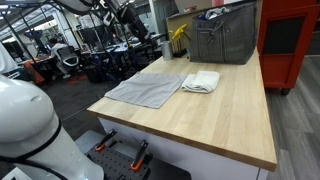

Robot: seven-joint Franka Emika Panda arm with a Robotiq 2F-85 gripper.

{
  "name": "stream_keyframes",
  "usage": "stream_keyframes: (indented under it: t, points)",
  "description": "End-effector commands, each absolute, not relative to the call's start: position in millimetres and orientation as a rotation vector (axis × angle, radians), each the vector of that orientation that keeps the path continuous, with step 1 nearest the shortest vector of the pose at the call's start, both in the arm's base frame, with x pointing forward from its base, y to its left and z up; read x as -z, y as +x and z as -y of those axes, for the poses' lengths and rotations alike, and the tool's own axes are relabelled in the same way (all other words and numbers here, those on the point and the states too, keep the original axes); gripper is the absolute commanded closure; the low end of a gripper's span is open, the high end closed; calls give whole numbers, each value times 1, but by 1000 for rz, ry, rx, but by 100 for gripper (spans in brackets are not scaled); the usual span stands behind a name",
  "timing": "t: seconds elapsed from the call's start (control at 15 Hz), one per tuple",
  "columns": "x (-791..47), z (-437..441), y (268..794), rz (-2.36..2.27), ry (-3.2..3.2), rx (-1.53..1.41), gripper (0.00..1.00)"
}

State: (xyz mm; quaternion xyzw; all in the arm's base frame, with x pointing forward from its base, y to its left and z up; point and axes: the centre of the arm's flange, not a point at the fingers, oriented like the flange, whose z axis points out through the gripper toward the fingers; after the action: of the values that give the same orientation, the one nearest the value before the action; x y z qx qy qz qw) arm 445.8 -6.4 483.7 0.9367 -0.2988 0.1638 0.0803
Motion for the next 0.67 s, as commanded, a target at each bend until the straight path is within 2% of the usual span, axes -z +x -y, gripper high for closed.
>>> stream_keyframes:
  t: [0.0,0.6]
  points:
    - [-503,4,436,729,2870,-412,0]
    - [-515,-7,436,584,2876,-51,0]
